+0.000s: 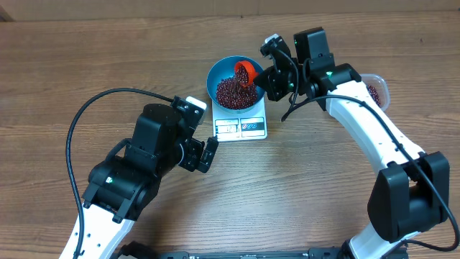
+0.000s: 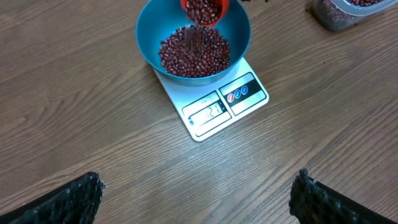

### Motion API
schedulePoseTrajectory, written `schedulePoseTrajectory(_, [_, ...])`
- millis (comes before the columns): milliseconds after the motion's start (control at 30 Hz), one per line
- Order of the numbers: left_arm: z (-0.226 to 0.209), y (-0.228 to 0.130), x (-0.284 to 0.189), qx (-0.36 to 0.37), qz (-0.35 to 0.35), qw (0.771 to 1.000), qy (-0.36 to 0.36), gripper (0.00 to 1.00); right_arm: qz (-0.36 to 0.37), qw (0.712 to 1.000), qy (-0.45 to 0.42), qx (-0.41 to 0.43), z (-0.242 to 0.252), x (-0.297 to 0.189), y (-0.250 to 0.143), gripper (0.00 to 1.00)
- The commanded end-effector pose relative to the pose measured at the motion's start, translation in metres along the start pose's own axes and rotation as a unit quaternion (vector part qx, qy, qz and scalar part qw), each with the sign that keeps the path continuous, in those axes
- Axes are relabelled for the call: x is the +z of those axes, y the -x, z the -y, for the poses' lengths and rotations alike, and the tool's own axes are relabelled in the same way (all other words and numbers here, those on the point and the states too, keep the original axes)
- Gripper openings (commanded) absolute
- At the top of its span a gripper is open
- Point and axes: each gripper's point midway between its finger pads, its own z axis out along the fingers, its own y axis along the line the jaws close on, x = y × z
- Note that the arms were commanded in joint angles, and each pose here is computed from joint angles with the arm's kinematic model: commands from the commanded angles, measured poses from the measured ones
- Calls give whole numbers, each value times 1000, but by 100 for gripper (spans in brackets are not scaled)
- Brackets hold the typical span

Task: Scoop item into bowl and weigh 150g on scale
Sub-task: 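Tip the red scoop with the right gripper, pouring beans into the bowl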

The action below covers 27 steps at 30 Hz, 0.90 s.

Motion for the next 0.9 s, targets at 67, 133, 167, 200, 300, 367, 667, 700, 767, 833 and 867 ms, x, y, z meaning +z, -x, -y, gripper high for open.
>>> schedulePoseTrajectory(67, [1, 0, -1, -1, 2, 1000, 1, 100, -2, 997, -48, -67, 10, -3, 10, 4])
schedulePoseTrajectory(133, [1, 0, -1, -1, 2, 1000, 1, 99, -4, 996, -47, -78, 8, -2, 10, 3])
schedulePoseTrajectory(167, [1, 0, -1, -1, 2, 1000, 1, 99, -3, 996, -46, -79, 7, -2, 10, 3])
schedulePoseTrajectory(200, [1, 0, -1, -1, 2, 1000, 1, 100, -3, 996, -45, -82, 6, -2, 10, 4])
schedulePoseTrajectory(300, [1, 0, -1, -1, 2, 1000, 1, 100, -4, 995, -45, -93, 5, -2, 10, 4])
schedulePoseTrajectory(367, [1, 0, -1, -1, 2, 1000, 1, 100, -6, 994, -44, -101, 5, -2, 9, 4])
schedulePoseTrajectory(667, [1, 0, -1, -1, 2, 1000, 1, 99, -15, 991, -42, -128, 4, -1, 5, 4])
schedulePoseTrajectory(700, [1, 0, -1, -1, 2, 1000, 1, 99, -15, 991, -42, -128, 4, -1, 5, 3])
schedulePoseTrajectory(767, [1, 0, -1, -1, 2, 1000, 1, 100, -15, 991, -42, -128, 5, -2, 5, 3])
schedulePoseTrajectory(833, [1, 0, -1, -1, 2, 1000, 1, 100, -15, 991, -42, -128, 5, -2, 5, 3])
schedulePoseTrajectory(867, [1, 0, -1, -1, 2, 1000, 1, 99, -15, 991, -42, -128, 5, -2, 5, 4])
